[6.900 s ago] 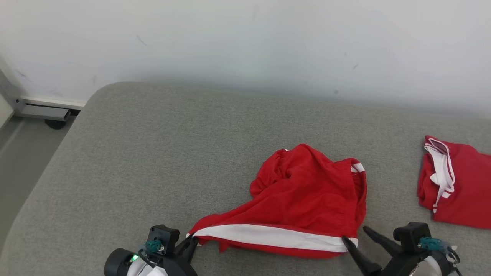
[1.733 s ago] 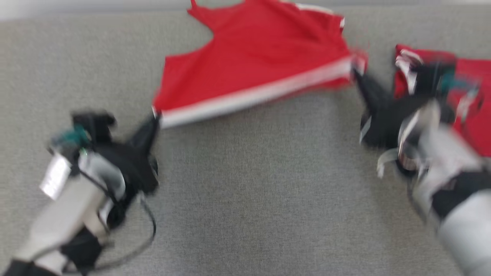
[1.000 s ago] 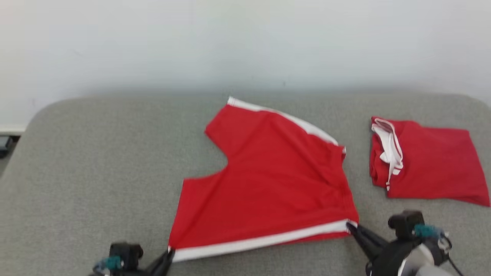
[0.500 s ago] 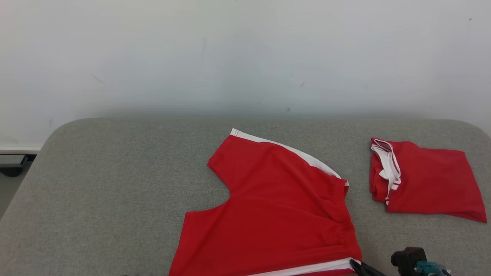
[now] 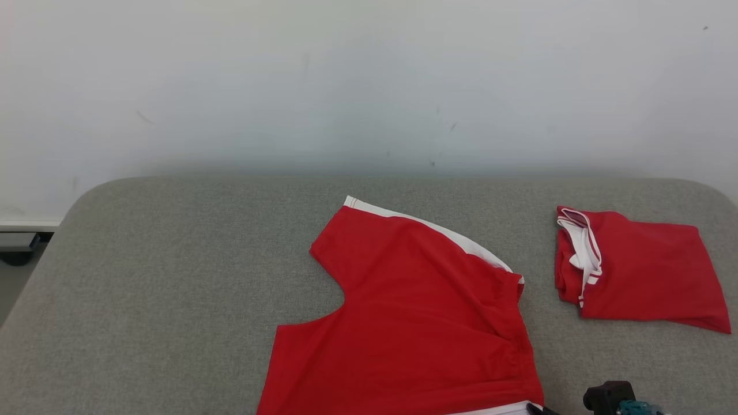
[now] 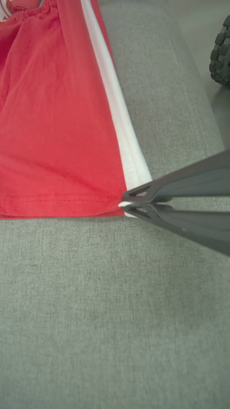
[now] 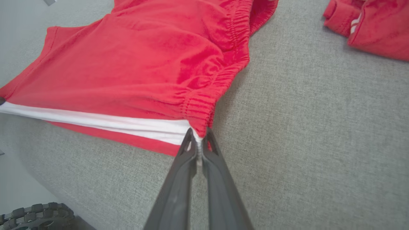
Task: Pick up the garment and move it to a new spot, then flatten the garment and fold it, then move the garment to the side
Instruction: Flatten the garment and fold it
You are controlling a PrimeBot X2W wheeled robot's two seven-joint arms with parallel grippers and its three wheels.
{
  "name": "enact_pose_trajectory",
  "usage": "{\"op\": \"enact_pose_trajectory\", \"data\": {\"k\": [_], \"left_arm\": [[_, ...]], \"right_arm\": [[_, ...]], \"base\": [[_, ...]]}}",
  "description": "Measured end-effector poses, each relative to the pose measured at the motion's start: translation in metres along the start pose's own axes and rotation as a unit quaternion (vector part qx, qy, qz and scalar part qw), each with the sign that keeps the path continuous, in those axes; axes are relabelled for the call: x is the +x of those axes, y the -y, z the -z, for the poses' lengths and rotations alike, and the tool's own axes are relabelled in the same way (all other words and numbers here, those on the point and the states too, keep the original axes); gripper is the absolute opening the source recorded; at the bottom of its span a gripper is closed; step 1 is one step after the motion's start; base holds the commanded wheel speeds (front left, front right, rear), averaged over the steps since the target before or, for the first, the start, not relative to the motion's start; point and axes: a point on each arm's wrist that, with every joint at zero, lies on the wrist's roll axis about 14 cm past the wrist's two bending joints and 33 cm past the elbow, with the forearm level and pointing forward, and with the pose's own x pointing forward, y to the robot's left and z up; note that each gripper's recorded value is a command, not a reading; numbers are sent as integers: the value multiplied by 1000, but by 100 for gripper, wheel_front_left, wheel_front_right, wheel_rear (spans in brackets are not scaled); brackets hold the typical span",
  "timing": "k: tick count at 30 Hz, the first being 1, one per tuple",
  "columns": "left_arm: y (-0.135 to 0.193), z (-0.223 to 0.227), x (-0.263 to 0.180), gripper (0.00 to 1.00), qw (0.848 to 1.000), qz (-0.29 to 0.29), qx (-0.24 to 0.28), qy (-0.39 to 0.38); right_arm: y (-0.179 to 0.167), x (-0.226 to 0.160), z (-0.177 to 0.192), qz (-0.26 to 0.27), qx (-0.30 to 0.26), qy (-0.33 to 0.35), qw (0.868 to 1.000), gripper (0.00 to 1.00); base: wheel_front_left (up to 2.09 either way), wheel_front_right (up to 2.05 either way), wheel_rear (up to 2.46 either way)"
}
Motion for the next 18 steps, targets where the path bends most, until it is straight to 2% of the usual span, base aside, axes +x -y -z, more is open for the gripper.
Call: {"op": "enact_pose_trajectory", "data": {"k": [1,2,3,4,5,7,9,12,13,15,18], "left_arm": [[0,1,0,0,1000,0,0,-1],[1,1,0,13,1000,0,-1,-2],[1,1,1,30,1000,0,-1,-2],[2,1,1,40,1000,0,-2,-2],[3,0,2,45,1000,1,-2,-2],[3,0,3,52,1000,-1,-3,-2],[3,2,3,51,1000,-2,-5,-7],[4,2,4,63,1000,-3,-7,-7],[3,3,4,73,1000,-4,-8,-8],[3,4,4,100,1000,-5,-11,-10],[-1,2,4,100,1000,-13,-22,-6]], "right_arm": [[0,0,1,0,0,-1,1000,0],[0,0,2,0,1,-4,1000,26],[0,0,2,0,1,-6,1000,44],[1,0,2,1,1,-7,1000,47],[1,0,3,2,1,-7,1000,50],[2,1,4,4,1,-10,1000,82],[1,1,5,4,1,-13,1000,95],[0,3,5,4,2,-17,1000,100],[0,3,5,4,4,-18,1000,100],[0,4,6,4,7,-19,1000,100],[1,4,5,5,11,-20,1000,100]], "base": [[0,0,0],[0,0,0],[0,0,0],[0,0,0],[0,0,0],[0,0,0],[0,0,0],[0,0,0],[0,0,0],[0,0,0],[0,0,0]]}}
